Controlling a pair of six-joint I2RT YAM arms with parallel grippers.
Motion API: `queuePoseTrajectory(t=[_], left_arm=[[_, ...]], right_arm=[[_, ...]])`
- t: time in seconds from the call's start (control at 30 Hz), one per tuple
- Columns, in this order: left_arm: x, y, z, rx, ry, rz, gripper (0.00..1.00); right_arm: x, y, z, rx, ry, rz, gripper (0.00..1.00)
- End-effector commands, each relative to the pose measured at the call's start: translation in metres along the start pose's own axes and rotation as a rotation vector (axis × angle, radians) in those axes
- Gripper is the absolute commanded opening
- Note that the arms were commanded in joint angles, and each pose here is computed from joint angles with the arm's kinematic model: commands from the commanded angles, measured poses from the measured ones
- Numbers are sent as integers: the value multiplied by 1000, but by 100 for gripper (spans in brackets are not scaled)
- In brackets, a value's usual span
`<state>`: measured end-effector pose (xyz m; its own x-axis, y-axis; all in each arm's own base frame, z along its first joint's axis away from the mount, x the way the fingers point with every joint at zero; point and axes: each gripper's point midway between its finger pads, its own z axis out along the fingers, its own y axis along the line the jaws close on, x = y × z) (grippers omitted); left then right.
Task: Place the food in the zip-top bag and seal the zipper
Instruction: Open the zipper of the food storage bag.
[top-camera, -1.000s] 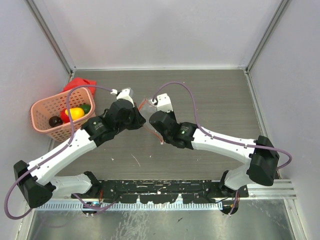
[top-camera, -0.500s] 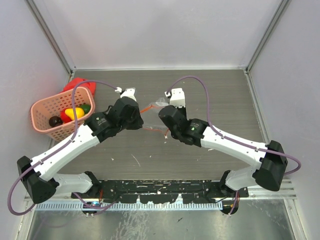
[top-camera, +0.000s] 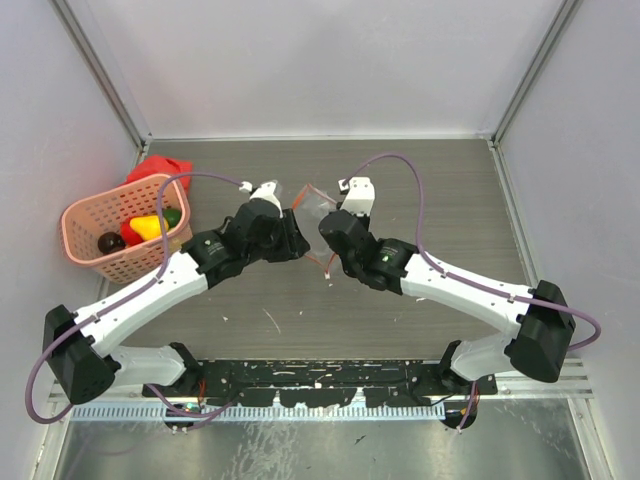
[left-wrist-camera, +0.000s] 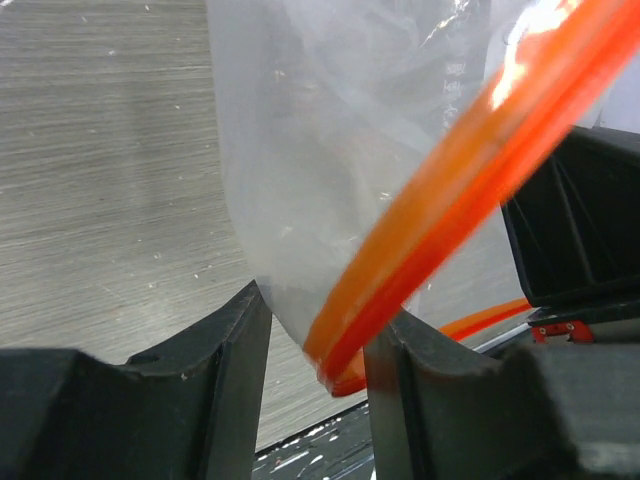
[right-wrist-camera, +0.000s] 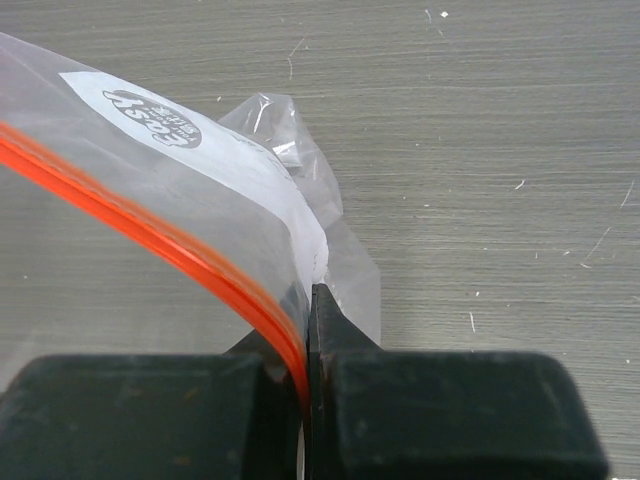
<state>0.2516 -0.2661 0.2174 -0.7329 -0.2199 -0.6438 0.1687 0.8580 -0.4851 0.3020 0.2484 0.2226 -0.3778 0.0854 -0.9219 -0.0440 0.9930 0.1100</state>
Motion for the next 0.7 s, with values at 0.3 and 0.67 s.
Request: queuePoseTrajectory(t=[0.3, 0.67], left_arm=[[-23, -15, -3, 60, -105, -51, 0], [-25, 1, -16, -24, -89, 27, 0]], right_arm=[[-9, 9, -5, -41, -17, 89, 9], [-17, 8, -25, -121, 28, 16, 41]])
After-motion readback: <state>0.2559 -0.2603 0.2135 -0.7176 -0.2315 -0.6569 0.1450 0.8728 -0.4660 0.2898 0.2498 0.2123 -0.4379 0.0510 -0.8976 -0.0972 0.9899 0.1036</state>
